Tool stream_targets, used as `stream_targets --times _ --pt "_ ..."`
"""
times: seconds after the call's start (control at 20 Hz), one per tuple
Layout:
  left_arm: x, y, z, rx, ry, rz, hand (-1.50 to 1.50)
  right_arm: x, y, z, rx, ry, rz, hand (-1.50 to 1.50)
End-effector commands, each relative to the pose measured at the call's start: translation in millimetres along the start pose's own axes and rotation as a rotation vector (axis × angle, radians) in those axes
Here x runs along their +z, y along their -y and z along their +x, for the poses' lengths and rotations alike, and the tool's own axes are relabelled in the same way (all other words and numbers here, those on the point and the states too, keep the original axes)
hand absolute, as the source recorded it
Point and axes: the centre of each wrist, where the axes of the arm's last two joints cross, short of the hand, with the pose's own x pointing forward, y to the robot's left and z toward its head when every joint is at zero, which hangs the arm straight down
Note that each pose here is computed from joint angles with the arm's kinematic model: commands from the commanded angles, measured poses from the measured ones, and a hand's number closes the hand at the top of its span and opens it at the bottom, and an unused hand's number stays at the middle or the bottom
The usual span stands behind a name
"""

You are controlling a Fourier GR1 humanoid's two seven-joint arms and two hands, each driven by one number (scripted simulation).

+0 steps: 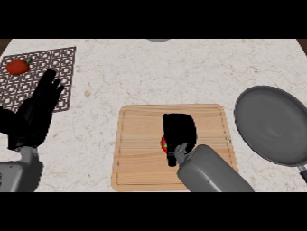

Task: Pick the tomato from the cutting board and place it in the pan

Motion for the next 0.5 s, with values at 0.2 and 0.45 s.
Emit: stream_targets --times 0.2,0.45 --pt "7 -17 10 -0.017 -0.013 -0.015 0.00 -11 -13 5 0.006 0.052 -0.047 1.50" --pt "2 -7 3 -0.008 0.011 0.002 0.00 -17 -15 13 -0.007 0.060 -0.058 1.50"
